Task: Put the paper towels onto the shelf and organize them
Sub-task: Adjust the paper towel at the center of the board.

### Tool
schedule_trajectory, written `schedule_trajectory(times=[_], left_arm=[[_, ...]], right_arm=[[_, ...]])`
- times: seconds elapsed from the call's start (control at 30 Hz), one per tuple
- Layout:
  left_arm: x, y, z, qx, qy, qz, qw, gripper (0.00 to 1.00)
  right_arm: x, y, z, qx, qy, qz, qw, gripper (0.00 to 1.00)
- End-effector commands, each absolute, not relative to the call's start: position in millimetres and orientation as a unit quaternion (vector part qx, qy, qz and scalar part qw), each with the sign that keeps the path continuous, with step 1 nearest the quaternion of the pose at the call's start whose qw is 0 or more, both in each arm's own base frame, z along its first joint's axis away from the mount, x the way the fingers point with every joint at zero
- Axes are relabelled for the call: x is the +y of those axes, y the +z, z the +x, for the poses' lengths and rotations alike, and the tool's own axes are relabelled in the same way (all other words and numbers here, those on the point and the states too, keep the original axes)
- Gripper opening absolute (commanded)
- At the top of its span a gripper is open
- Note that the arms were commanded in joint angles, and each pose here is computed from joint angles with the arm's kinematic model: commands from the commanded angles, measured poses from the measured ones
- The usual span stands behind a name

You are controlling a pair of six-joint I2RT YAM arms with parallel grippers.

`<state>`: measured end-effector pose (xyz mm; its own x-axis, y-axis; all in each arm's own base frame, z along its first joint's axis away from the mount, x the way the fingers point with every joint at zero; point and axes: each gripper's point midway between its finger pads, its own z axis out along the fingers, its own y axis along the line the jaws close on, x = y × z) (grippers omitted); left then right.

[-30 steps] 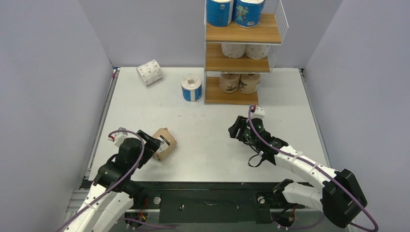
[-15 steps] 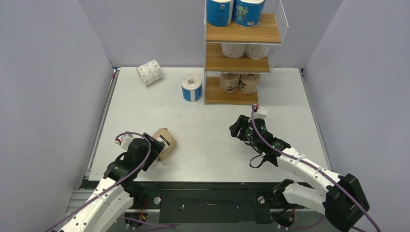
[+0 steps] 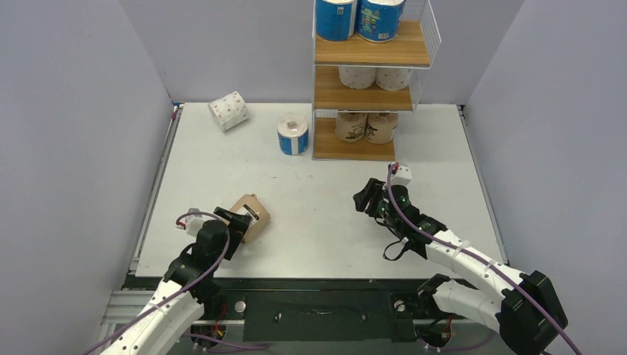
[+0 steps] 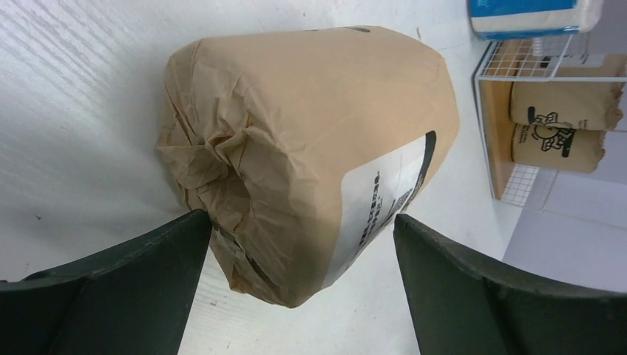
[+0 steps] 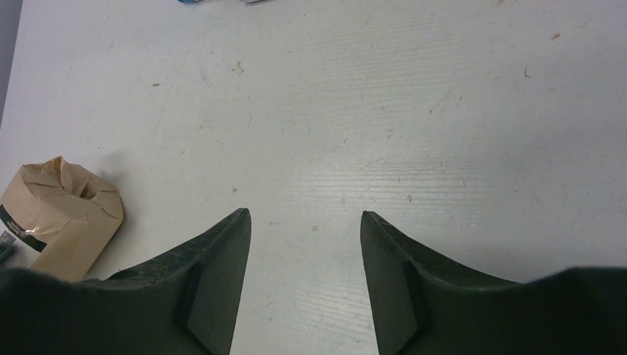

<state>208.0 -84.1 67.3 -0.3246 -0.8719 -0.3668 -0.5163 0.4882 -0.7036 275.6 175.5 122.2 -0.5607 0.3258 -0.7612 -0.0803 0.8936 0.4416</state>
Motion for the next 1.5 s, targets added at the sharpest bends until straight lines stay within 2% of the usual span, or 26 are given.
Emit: schedule_trajectory(times=[0.0, 0.23, 0.43, 0.77, 0.97, 1.27, 1.47], left_arm=[[-77.8, 94.0, 224.6, 0.732, -0.269, -0.462, 0.422, 0.92], [-59.4, 109.9, 216.0, 0.751, -0.211, -0.444, 0.44, 0.99], [-56.4, 107.3, 213.2, 0.768, -0.184, -0.436, 0.431, 0.96], [-79.4, 110.8, 233.0, 0.744, -0.263, -0.414, 0.454, 1.0], [-85.9, 105.9, 240.1, 0.739, -0.28, -0.411, 0.455, 0.88], [-89.3, 114.2, 248.6, 0.73, -0.292, -0.394, 0.476, 0.56], [-89.9, 123.5, 248.3, 0.735, -0.289, -0.37, 0.489, 0.39]], right_arm=[[176.0, 138.8, 283.9, 0.836, 0.229, 0.081, 0.492, 0.52], [178.6, 138.1, 285.8, 0.838, 0.229, 0.079, 0.489, 0.52], [182.7, 134.8, 286.7, 0.84, 0.234, 0.078, 0.483, 0.52], [180.3, 132.3, 285.1, 0.842, 0.23, 0.079, 0.482, 0.52], [178.7, 130.7, 284.7, 0.843, 0.226, 0.079, 0.481, 0.52], [177.4, 127.6, 284.5, 0.844, 0.222, 0.079, 0.481, 0.52], [177.3, 129.6, 285.6, 0.843, 0.222, 0.08, 0.484, 0.51]])
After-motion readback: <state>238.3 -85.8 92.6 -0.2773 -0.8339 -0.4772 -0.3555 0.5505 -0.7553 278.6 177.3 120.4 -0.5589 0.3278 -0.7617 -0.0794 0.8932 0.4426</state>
